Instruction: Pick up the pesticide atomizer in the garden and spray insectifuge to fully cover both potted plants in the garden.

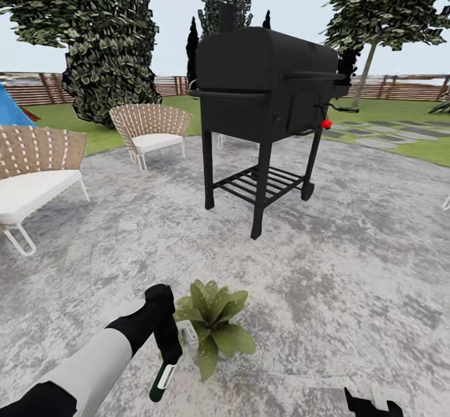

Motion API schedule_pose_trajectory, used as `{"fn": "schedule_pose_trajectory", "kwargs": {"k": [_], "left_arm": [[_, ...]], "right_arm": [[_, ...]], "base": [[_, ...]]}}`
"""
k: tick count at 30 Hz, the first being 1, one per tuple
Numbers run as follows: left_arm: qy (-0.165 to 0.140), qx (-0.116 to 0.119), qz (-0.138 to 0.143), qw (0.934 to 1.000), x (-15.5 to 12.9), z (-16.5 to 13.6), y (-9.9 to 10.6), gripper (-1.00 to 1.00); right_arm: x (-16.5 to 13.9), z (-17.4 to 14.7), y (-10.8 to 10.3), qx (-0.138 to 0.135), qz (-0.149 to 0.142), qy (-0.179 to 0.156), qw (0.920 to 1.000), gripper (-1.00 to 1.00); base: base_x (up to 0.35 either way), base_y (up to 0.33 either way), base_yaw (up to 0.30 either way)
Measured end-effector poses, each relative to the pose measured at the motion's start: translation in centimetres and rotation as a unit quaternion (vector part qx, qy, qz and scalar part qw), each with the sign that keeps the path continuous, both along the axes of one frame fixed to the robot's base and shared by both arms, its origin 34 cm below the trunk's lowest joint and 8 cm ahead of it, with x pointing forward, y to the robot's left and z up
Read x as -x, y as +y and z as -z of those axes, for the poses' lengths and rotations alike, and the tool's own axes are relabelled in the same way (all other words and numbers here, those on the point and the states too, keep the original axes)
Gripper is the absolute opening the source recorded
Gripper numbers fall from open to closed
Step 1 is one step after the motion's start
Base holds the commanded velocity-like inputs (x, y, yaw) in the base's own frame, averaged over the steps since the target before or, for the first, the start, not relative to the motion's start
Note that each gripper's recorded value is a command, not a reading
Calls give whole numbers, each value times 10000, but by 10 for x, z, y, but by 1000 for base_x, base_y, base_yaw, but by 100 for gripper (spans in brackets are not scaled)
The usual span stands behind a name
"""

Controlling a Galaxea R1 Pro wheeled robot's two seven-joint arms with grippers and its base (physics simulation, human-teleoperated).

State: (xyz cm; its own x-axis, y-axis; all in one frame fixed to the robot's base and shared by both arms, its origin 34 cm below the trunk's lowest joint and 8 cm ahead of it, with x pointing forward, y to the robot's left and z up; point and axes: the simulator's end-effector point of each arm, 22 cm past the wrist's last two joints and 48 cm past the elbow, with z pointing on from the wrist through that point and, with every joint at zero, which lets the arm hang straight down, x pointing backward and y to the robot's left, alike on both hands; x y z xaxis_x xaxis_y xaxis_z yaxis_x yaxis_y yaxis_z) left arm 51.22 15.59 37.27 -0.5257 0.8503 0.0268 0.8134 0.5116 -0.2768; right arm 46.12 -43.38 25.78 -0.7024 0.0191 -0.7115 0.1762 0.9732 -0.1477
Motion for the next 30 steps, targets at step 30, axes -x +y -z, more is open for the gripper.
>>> {"fn": "schedule_pose_trajectory", "kwargs": {"k": [30], "left_arm": [[-18,-5,-5,10000,0,1,1,-100]], "right_arm": [[0,1,1,-8,-4,8,10000,100]], "base": [[64,-127,123]]}}
